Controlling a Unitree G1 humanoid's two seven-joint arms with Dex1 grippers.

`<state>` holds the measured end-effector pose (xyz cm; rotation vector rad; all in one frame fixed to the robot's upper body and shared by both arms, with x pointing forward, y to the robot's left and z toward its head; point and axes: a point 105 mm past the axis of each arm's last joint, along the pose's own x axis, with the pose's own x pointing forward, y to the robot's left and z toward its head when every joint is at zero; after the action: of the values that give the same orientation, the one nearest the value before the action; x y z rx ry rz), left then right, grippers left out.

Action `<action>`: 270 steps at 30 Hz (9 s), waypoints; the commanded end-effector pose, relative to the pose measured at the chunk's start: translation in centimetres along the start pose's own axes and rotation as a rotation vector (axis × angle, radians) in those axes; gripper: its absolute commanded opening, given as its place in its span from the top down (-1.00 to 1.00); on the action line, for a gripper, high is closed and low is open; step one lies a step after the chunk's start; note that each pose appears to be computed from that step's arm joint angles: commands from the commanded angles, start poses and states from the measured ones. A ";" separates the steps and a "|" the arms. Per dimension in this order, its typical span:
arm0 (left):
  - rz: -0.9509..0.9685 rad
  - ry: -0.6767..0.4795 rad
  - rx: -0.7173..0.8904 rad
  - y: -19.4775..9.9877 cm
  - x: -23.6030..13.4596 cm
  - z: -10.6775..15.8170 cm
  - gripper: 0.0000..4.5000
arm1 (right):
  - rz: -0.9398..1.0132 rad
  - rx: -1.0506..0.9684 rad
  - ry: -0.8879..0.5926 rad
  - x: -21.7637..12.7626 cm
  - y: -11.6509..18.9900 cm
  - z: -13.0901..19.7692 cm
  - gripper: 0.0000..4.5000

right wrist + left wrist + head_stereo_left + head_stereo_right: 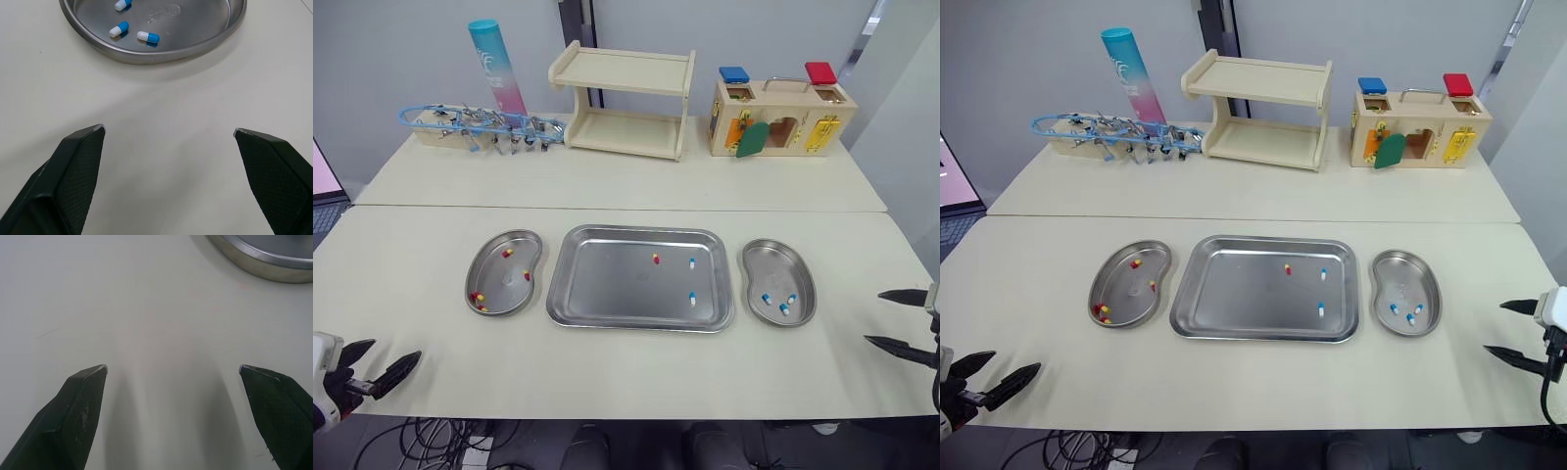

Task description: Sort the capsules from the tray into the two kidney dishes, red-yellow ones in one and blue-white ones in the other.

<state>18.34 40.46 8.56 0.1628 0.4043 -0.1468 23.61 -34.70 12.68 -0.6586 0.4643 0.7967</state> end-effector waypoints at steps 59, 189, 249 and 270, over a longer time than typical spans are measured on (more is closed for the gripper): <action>-0.953 -0.248 0.408 -26.5 19.9 16.4 -0.48 | -0.118 0.158 -0.570 13.8 14.9 16.9 -1.00; -0.651 -0.154 0.074 -14.1 -0.6 4.3 -0.98 | -0.077 -0.023 0.029 -0.9 0.1 -0.6 -1.00; -0.914 -0.522 0.232 -20.8 3.9 5.0 -1.00 | 0.170 -0.044 -0.129 12.4 6.7 16.7 -0.11; -0.899 -0.549 0.239 -21.5 4.1 6.1 -1.00 | 0.068 0.104 -0.036 17.2 8.5 17.3 -0.11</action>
<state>20.72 18.21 9.07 0.1367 -0.0927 -1.0919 29.49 -9.78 10.50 -0.5090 0.5383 0.8643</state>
